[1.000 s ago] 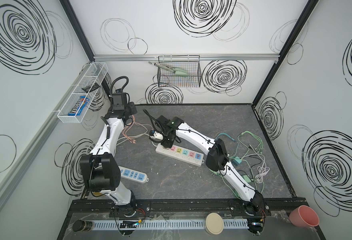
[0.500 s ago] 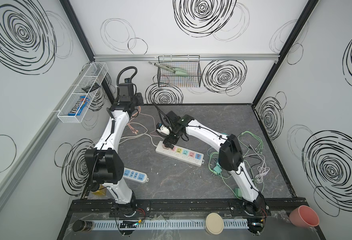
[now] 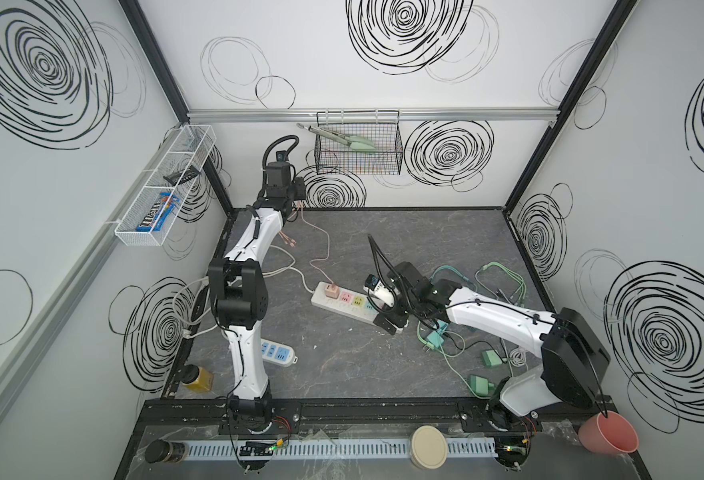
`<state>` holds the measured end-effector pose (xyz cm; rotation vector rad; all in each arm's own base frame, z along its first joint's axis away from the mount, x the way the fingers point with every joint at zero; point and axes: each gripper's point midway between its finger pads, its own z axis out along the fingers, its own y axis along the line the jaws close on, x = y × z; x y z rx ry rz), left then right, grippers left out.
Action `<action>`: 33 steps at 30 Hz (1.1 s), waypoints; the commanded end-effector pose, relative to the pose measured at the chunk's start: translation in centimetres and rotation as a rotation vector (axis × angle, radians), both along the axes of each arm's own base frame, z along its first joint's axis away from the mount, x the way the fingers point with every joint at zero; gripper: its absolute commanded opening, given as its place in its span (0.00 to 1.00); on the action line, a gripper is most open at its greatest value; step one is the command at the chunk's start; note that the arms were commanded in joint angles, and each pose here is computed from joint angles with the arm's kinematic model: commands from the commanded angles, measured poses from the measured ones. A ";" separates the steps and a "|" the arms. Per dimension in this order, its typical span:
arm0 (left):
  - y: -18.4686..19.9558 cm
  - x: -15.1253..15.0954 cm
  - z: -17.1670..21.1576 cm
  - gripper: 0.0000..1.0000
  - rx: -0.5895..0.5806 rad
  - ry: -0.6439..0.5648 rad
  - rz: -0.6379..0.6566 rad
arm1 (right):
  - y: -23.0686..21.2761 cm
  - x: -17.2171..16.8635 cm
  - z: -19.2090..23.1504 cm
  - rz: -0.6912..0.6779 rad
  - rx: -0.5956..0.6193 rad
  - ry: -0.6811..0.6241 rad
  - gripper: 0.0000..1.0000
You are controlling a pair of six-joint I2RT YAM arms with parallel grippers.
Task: Insert the plug
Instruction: 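Open the right gripper and lift it off the plugged block, then release the peach cable with the left gripper while the right moves to the green cables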
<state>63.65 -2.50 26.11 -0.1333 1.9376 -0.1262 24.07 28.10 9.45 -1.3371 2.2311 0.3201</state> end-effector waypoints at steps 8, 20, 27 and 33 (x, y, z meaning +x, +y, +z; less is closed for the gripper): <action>1.3 2.0 -8.0 0.33 -0.160 0.192 0.088 | -0.6 1.1 -2.0 0.083 -0.113 -0.204 0.99; 3.8 -3.4 -2.5 0.96 -0.032 0.129 0.217 | -3.2 5.9 -5.4 0.100 -0.382 -0.330 1.00; 3.8 -8.0 2.1 0.96 -0.033 0.019 0.269 | -3.3 10.1 -5.1 0.025 -0.373 -0.353 1.00; 1.2 -11.6 4.9 0.96 -0.003 -0.024 0.252 | -2.4 6.8 -1.8 0.031 -0.204 -0.267 0.97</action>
